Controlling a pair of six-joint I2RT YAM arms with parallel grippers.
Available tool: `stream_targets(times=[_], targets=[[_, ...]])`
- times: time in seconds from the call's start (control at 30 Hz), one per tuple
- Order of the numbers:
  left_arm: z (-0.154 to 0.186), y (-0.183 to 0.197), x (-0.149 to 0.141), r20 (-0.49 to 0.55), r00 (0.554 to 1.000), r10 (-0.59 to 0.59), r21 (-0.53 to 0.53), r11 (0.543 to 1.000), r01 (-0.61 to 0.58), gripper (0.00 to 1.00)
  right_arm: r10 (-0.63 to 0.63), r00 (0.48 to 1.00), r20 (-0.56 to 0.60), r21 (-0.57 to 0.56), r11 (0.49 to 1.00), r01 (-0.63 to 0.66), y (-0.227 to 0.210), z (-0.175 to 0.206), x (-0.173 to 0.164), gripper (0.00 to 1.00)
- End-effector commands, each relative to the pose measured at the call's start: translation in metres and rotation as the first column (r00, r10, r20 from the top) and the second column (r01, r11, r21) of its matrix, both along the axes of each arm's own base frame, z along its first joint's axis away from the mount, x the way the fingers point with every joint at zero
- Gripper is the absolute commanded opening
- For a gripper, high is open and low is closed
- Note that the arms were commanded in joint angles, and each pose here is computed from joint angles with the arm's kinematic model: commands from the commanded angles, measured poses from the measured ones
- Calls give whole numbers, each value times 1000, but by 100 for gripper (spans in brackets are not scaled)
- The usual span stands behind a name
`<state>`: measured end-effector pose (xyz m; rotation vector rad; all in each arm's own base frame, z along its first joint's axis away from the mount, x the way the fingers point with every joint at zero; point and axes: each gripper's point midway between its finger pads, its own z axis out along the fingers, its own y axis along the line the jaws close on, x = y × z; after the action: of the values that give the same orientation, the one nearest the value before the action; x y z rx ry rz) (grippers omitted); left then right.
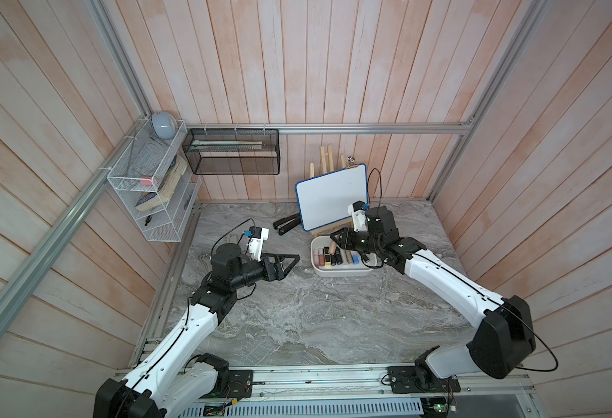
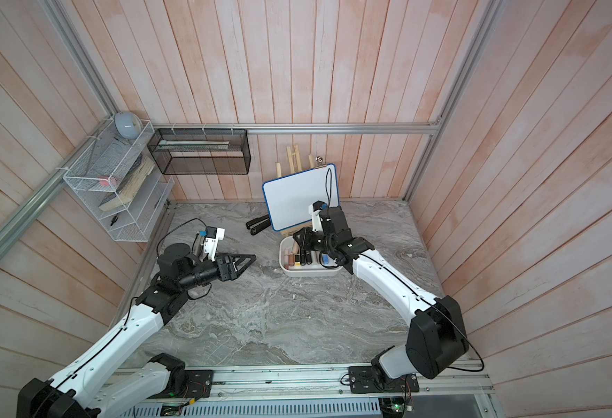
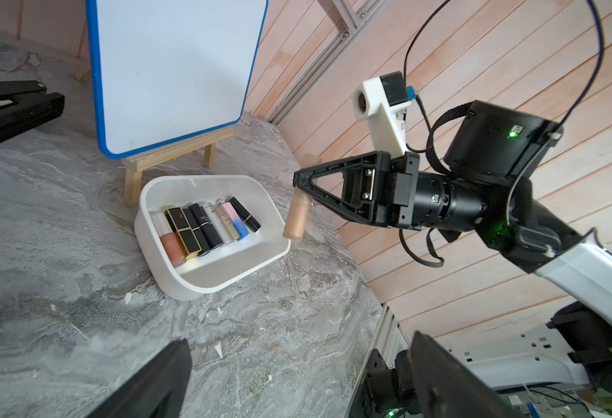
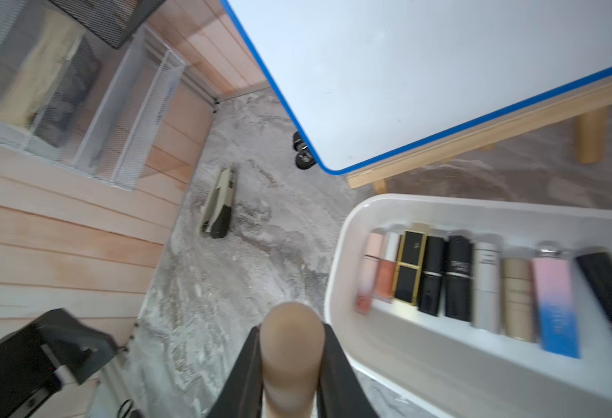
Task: Put the lipstick into the storage box
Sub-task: Place the lipstick in the storage box.
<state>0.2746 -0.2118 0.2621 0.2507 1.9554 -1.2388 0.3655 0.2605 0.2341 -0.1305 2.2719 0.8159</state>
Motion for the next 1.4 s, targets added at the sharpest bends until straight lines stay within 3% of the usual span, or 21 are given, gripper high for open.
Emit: stream_targets(times=[0.0,0.27,0.57,0.87,1.03,1.37], targets=[[-11,7,-1,16,999,30,42,999,-31,100,-108,994,11,-317,942,106,-44,-39,12,15],[-45,1,-8,-41,999,22,88,996,-18,100,-166,986,28,-554,818,153,-73,-80,42,15],[-55,-12,-13,-50,999,-9,118,993,15,100,-193,981,14,-700,699,147,-94,-123,62,15],[-58,-15,-12,-55,998,-20,121,992,27,100,-205,978,30,-776,612,152,-108,-146,73,15],[-58,-15,-12,-54,998,-21,124,992,27,100,-213,976,36,-793,589,158,-112,-153,79,15],[-60,-14,-13,-63,998,-14,134,991,23,100,-205,979,7,-778,614,134,-106,-165,83,21]])
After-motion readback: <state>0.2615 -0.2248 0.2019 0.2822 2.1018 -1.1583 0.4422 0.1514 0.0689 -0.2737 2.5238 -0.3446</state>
